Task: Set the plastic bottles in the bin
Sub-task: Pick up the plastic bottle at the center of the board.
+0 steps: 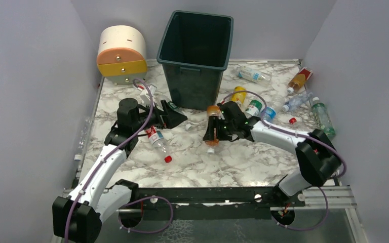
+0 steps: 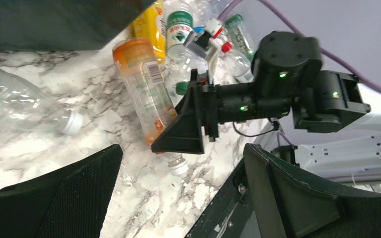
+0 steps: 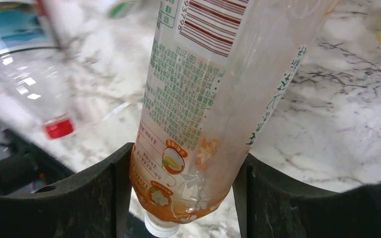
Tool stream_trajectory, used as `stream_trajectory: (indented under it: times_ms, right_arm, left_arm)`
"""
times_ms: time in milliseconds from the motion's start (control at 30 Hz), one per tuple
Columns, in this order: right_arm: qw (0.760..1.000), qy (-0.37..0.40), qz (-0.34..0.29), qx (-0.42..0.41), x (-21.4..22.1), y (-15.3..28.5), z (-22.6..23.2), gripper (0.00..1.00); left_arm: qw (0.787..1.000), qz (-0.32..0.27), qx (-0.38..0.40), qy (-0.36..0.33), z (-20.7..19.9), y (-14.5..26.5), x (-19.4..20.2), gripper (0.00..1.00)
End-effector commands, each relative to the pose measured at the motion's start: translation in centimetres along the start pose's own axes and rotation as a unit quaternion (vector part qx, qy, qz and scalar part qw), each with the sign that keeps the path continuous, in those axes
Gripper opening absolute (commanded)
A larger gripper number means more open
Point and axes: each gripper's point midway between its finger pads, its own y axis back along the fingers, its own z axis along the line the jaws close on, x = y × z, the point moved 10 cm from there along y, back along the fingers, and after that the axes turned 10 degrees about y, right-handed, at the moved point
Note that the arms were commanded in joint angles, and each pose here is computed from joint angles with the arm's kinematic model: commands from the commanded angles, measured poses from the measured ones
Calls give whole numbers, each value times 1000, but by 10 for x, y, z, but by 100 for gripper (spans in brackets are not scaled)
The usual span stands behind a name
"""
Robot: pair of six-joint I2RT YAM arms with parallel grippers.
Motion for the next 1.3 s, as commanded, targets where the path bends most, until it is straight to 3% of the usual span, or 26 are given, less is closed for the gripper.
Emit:
stream_trajectory:
  times_ms: [0,233,433,1267]
  right_arm:
    - [994,52,-37,-91,-5,39,19,48]
    - [963,111,-70,-237,-3,97,44,49]
    - [936,136,-59,-319,-3,117,58,50]
    - [905,179,-75,-378,-22,114,110,52]
  left_arm:
    - [996,35,77,1,-4,-4,6,99]
    - [989,57,132,31,1,-11,14,99]
    - [984,58,164,30,-7,-10,12,99]
    - [983,46,170,49,-12,-19,15,99]
